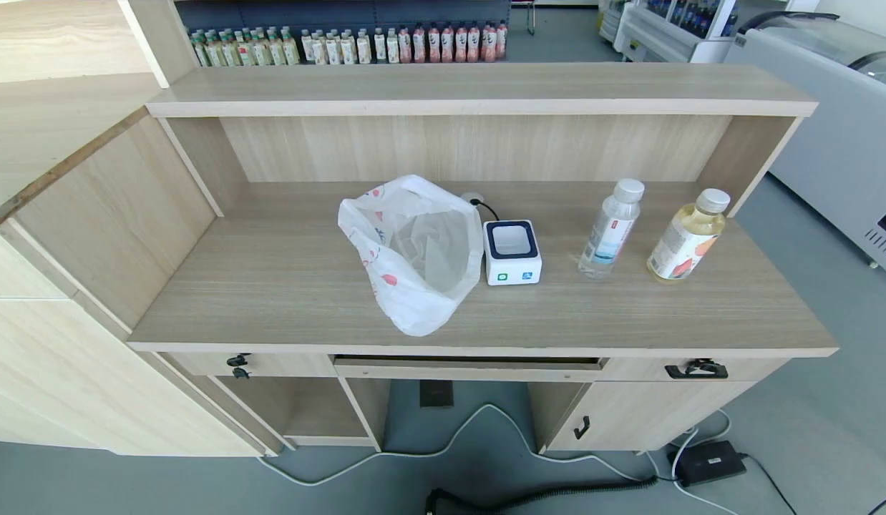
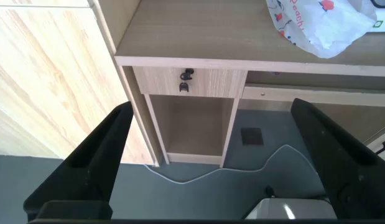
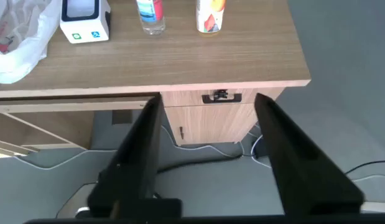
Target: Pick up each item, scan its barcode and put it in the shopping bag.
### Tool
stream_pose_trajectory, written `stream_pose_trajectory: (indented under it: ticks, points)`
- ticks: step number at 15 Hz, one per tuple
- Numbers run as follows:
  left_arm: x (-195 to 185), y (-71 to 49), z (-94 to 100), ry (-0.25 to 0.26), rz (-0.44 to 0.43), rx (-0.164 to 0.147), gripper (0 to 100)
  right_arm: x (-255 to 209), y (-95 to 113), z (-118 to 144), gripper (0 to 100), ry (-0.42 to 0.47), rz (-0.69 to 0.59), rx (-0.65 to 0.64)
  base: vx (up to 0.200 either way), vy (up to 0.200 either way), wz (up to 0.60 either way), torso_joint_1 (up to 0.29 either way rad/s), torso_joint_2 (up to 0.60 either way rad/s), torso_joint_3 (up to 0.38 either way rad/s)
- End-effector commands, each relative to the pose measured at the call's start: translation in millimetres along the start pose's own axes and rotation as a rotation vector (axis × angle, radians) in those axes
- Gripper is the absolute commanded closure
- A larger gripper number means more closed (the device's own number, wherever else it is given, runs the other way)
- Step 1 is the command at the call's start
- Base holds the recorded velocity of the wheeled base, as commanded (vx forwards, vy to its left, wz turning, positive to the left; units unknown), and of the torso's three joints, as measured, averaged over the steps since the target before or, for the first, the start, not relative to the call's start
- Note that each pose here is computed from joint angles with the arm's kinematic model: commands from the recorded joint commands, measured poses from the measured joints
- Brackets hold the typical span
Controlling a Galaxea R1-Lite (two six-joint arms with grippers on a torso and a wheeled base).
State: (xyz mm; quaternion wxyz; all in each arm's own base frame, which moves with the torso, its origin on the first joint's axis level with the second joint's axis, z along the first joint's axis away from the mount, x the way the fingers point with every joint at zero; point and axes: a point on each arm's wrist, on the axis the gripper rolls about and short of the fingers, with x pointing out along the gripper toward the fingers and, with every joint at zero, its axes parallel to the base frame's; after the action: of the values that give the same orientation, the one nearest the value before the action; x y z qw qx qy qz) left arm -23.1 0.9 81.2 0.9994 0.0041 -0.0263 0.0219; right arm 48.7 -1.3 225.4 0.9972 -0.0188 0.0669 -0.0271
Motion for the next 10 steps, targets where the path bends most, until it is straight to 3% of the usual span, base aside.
stream_pose_trajectory:
  ticks: [1,5,10]
  points:
    - [0,0.0,0.0,-0.001,0.001,0.000,0,56,3,5,0,0.106,0.001,0.010,0.000,0.000,0.00,0.000,0.00,0.000]
    - [0,0.0,0.0,-0.001,0.001,0.000,0,173,7,-1,0,0.134,0.024,0.046,0.000,0.000,0.00,0.000,0.00,0.000]
    - [0,0.0,-0.1,0.001,0.001,0.000,0,269,16,-18,0,0.032,0.052,0.041,0.000,0.000,0.00,0.000,0.00,0.000]
